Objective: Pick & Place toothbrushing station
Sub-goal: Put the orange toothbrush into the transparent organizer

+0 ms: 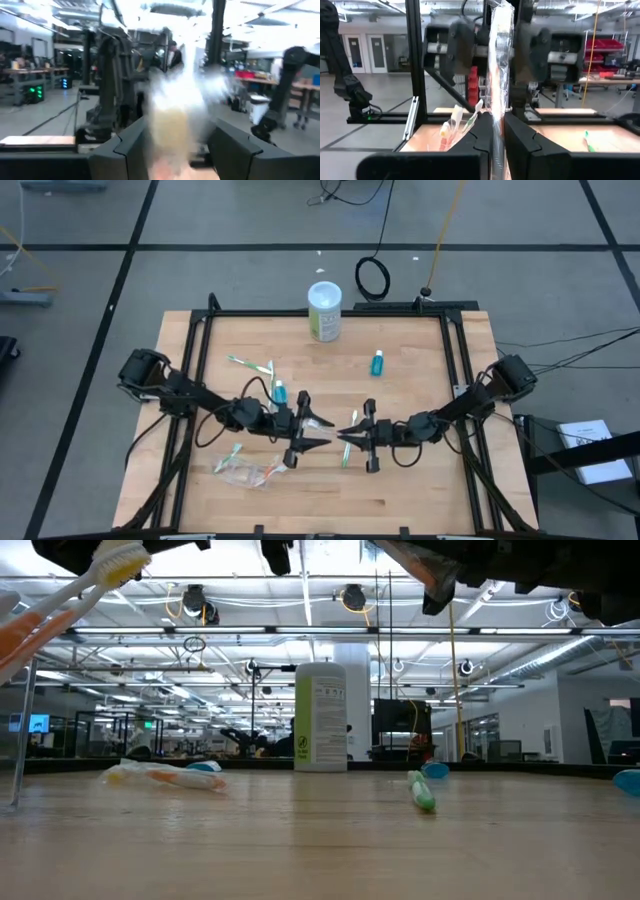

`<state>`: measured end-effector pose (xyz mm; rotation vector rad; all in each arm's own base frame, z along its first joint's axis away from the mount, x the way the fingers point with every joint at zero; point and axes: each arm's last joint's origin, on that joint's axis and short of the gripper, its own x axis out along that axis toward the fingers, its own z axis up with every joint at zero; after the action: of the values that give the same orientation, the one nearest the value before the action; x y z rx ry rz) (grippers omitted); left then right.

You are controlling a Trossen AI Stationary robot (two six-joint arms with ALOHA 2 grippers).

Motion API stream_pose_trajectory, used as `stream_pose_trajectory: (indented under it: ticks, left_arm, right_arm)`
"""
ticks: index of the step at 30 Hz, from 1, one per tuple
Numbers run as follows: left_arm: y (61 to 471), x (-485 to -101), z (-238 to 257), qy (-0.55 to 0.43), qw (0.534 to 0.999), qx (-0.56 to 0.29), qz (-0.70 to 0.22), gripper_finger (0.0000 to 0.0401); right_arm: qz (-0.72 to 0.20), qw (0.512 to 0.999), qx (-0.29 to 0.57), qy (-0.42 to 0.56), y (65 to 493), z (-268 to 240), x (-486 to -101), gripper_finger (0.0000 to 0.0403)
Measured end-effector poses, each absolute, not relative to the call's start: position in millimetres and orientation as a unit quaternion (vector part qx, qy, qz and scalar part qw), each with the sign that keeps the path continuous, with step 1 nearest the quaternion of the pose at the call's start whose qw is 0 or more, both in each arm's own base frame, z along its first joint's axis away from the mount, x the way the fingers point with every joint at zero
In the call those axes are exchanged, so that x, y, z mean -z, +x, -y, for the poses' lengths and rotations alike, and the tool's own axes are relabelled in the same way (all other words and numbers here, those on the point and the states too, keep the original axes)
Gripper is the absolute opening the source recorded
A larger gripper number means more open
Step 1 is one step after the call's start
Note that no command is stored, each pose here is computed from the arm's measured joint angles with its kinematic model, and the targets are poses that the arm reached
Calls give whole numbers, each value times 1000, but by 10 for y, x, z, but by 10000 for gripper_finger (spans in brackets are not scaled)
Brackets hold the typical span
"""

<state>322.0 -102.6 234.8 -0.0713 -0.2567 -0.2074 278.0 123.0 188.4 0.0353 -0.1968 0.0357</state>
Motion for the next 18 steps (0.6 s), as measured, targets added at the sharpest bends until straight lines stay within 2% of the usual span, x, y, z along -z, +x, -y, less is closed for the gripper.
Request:
stream_pose_trajectory:
  ticks: [9, 18]
  left_arm:
    - [3115, -2525, 1095, -8, 979, 115, 169, 188]
    - [3164, -2653, 1011, -16, 974, 110, 199, 188]
  right_arm:
    - [174, 984, -27, -38, 2664, -1363, -2033, 18]
    - [189, 981, 4, -47, 2741, -1217, -2080, 18]
